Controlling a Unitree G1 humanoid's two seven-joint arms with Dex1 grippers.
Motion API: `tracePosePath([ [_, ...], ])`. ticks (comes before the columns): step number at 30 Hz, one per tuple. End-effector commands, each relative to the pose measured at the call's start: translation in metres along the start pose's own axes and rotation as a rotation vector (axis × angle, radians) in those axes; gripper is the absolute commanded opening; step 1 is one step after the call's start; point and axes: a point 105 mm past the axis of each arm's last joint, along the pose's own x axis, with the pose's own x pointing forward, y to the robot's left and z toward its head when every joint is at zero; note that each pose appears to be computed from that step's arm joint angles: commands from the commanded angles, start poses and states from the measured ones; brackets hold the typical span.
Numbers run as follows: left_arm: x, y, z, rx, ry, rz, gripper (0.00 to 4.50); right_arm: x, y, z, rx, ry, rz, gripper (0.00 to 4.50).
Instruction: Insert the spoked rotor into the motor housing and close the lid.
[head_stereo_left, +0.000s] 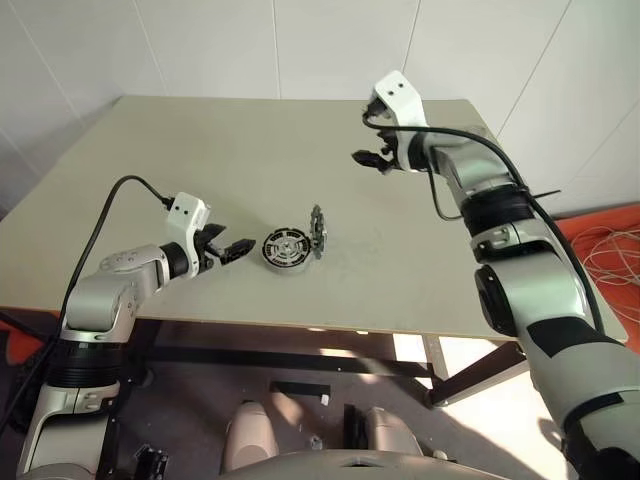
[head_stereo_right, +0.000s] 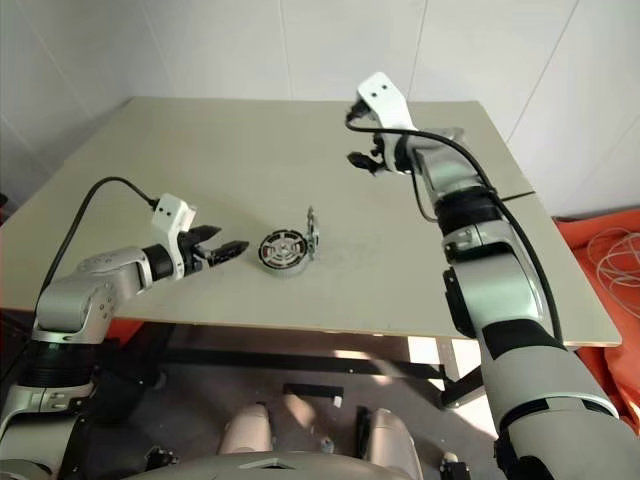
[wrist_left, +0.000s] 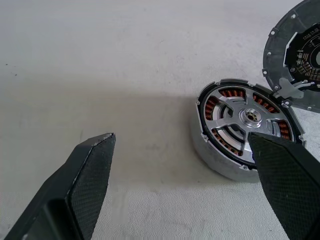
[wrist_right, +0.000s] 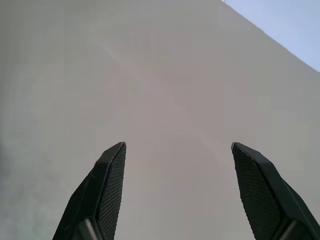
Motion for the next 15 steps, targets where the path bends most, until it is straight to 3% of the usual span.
tracePosePath([
  [1,0.000,0.000,0.012,0.040,-0.032,-0.006,4.50,-0.016,0.003,0.017,-0.171,-0.056,-0.017,3.82],
  [4,0.001,0.001,0.013,0.043,-0.032,-0.009,4.50,-0.025,0.015,-0.001,-0.190,-0.025,0.001,3.82],
  [12,0.002,0.000,0.012,0.047,-0.024,-0.018,4.50,-0.033,0.067,-0.051,-0.061,0.088,0.115,1.18],
  [15,0.002,0.000,0.013,0.049,-0.021,-0.020,4.50,-0.035,0.085,-0.052,-0.032,0.088,0.163,0.11],
])
